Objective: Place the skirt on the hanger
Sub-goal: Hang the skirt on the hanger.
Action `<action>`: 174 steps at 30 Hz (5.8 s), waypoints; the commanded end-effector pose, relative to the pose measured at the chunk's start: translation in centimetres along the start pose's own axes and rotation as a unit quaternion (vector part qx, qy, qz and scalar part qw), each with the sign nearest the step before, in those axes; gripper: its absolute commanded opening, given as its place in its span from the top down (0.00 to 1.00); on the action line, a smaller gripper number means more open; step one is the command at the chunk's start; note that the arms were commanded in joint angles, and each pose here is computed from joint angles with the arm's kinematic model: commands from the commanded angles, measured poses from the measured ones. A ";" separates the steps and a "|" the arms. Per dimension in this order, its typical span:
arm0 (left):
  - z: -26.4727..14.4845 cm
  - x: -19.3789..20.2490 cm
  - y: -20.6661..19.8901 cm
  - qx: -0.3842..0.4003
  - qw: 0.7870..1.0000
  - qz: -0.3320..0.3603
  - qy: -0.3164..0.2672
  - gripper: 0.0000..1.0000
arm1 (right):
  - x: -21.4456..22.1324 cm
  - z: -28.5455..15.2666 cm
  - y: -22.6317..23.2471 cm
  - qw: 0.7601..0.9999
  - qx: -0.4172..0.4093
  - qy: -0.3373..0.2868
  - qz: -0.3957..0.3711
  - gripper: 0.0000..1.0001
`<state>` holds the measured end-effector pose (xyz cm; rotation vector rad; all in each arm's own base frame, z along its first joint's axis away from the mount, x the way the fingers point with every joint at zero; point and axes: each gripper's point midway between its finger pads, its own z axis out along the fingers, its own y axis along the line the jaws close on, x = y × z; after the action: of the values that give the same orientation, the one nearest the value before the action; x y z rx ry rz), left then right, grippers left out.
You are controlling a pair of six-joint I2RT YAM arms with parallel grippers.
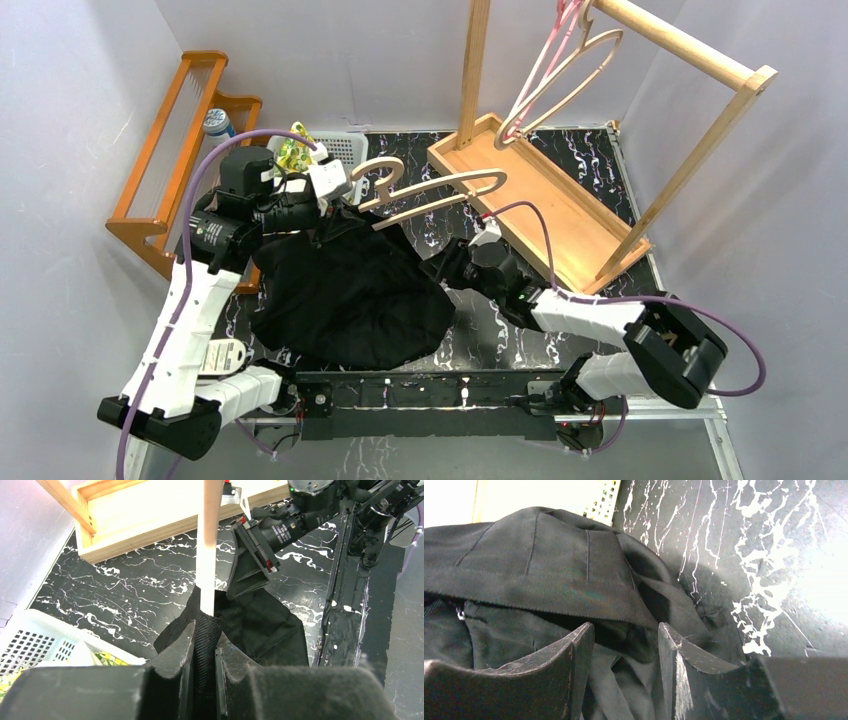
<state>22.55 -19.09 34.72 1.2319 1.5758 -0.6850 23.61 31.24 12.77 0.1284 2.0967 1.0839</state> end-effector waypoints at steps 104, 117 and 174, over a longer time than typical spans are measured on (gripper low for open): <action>0.0 11.9 -3.1 0.032 0.983 -0.064 0.170 1.00 | -22.7 -12.9 4.8 0.969 0.200 -0.089 -0.111 1.00; 1.2 11.8 -3.1 0.058 0.981 -0.085 0.164 1.00 | -17.9 -13.7 18.0 0.950 -0.199 0.018 -0.242 1.00; 3.0 5.8 -1.4 0.069 0.996 -0.033 0.045 1.00 | -5.3 -7.4 23.1 0.902 -0.301 0.170 -0.260 1.00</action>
<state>22.12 -16.64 24.55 1.2909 1.9316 -0.6773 24.72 33.45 29.76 -0.6428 2.0774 0.9680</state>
